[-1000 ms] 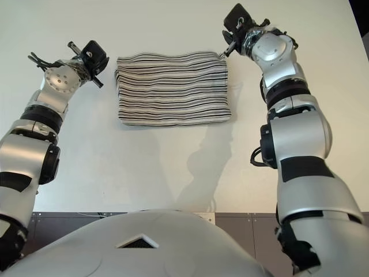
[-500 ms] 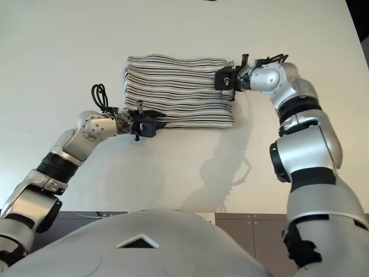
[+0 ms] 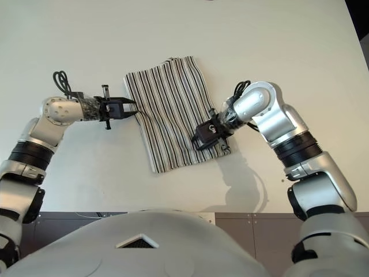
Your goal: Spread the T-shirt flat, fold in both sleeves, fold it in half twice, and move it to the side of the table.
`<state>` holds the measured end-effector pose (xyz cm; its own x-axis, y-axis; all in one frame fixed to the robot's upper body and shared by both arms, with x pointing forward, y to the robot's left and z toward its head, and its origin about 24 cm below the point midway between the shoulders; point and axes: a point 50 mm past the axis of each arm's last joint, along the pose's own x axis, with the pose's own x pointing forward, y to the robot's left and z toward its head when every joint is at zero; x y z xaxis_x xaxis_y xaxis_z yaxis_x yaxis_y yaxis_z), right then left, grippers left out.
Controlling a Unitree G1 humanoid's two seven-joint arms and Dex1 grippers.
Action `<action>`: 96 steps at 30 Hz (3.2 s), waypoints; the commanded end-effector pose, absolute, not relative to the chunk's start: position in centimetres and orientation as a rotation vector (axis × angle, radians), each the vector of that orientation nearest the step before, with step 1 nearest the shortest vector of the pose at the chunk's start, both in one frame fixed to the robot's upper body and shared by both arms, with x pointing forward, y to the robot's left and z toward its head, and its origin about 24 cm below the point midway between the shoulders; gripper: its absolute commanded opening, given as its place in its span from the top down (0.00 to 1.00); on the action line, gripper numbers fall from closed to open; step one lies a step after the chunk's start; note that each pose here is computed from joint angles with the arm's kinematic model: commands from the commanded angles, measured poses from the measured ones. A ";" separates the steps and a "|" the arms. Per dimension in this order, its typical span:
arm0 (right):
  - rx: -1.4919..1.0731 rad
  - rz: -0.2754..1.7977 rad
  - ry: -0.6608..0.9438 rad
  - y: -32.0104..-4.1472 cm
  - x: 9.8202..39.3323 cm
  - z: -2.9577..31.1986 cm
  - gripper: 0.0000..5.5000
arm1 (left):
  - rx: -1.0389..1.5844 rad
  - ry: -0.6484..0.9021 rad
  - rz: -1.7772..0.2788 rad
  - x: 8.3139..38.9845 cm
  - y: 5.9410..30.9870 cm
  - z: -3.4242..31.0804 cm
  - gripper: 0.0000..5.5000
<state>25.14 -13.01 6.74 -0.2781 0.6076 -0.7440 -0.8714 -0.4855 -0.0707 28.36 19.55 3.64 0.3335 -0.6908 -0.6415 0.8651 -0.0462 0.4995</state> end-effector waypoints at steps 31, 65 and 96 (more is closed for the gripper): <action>-0.850 1.123 0.165 -22.4 21.0 11.3 0.73 | 1.388 -0.126 -1.353 15.6 22.1 2.8 0.62; -1.022 1.308 0.082 -20.8 19.8 8.0 0.73 | 1.252 -0.244 -1.451 15.5 22.0 1.4 0.98; -1.406 1.565 -0.766 -16.3 20.4 0.9 0.58 | 1.241 -0.281 -1.529 17.6 21.7 1.6 0.98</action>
